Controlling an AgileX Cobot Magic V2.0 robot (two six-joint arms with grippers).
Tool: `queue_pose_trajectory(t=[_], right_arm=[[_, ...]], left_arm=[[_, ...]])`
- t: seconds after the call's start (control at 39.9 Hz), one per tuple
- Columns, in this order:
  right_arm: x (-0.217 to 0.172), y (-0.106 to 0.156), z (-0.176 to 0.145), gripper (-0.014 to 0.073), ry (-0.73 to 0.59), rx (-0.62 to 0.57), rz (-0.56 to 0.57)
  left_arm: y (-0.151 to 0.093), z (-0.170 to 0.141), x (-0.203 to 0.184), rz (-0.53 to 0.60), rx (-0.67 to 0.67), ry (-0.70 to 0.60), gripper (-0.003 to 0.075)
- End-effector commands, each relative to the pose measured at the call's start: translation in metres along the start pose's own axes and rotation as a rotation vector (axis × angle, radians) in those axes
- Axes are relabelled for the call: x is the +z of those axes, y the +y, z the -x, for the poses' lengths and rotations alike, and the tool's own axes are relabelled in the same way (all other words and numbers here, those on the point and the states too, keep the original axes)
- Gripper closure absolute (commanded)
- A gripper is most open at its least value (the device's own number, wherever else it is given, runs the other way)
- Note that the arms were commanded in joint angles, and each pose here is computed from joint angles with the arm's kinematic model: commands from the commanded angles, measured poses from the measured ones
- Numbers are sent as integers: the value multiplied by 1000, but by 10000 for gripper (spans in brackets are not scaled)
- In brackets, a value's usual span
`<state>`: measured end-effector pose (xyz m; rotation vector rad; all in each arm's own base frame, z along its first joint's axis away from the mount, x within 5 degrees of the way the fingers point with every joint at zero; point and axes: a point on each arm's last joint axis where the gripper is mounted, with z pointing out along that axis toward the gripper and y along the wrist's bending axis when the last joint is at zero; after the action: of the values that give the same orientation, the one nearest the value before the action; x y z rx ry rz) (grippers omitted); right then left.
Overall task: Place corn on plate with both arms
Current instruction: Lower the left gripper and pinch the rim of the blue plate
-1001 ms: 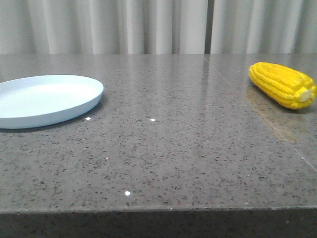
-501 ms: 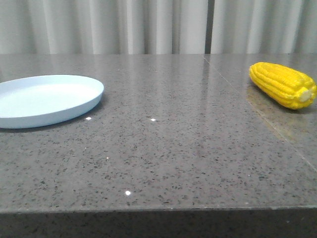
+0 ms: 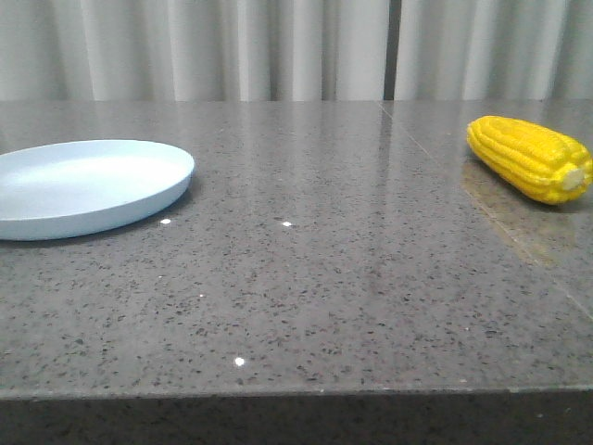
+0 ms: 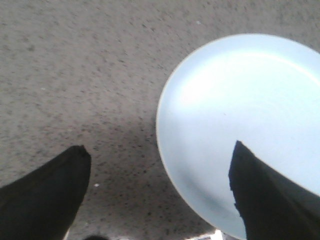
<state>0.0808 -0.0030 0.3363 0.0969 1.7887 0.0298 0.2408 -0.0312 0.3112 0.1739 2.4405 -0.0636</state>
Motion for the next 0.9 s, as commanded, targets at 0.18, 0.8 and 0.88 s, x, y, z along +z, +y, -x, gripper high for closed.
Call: queue_pose_trajectory(t=[0.18, 0.8, 0.88], right_arm=[[-3, 1, 17, -48, -99, -11, 7], [-3, 1, 17, -48, -99, -11, 7], [-3, 1, 17, -48, -99, -11, 7]], left_arm=[[-5, 33, 42, -34, -19, 121, 178], [-6, 34, 76, -47, -37, 196, 545], [-6, 34, 76, -47, -37, 198, 613]])
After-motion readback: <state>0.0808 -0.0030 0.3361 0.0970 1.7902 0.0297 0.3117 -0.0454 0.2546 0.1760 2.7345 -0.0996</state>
